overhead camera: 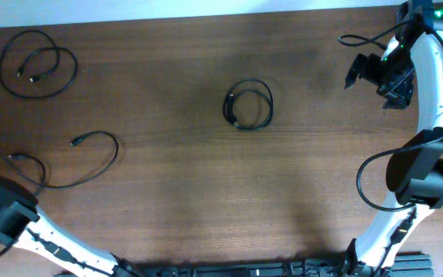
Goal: Untangle cables
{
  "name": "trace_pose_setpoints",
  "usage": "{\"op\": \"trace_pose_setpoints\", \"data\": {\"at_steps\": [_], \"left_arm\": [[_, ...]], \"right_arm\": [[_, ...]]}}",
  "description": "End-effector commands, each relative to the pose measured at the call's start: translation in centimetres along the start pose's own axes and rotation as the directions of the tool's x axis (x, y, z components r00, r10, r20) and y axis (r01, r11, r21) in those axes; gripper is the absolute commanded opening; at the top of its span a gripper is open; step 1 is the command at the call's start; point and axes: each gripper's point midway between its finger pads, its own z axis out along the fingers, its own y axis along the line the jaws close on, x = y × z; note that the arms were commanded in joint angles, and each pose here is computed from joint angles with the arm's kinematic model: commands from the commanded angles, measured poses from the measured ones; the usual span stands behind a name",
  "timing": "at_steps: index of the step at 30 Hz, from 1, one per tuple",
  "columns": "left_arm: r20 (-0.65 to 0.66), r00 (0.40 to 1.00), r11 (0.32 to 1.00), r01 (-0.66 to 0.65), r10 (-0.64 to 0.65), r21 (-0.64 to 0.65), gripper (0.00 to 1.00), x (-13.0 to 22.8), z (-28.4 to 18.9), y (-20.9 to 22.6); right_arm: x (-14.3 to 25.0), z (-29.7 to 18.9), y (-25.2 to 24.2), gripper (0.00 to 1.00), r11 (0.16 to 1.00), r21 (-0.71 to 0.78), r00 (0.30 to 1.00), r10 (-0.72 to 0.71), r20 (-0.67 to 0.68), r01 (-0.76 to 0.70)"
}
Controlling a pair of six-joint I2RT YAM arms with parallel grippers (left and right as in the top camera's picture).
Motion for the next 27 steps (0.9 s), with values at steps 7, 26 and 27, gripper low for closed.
{"op": "trace_pose_setpoints", "data": {"at_steps": [7, 26, 27], "left_arm": [[-0.06, 0.987, 0.984, -0.154, 0.149, -0.086, 0.99, 2.6, 1.4, -1.9], [-0.635, 0.534, 0.695, -0.719, 0.558, 0.006, 0.99, 23.7, 6.5, -5.6], [-0.649, 0.516, 0.676, -0.737, 0.559, -0.004, 0.99, 24.3, 7.1, -5.2]], "right_arm": [[-0.2, -1.6, 0.0, 0.98, 1.0, 0.0, 0.999, -0.011, 0.05, 0.011], [-0.2, -1.6, 0.0, 0.98, 1.0, 0.0, 0.999, -0.011, 0.05, 0.011], [-0.2, -1.6, 0.0, 0.98, 1.0, 0.0, 0.999, -0.011, 0.05, 0.011]]}}
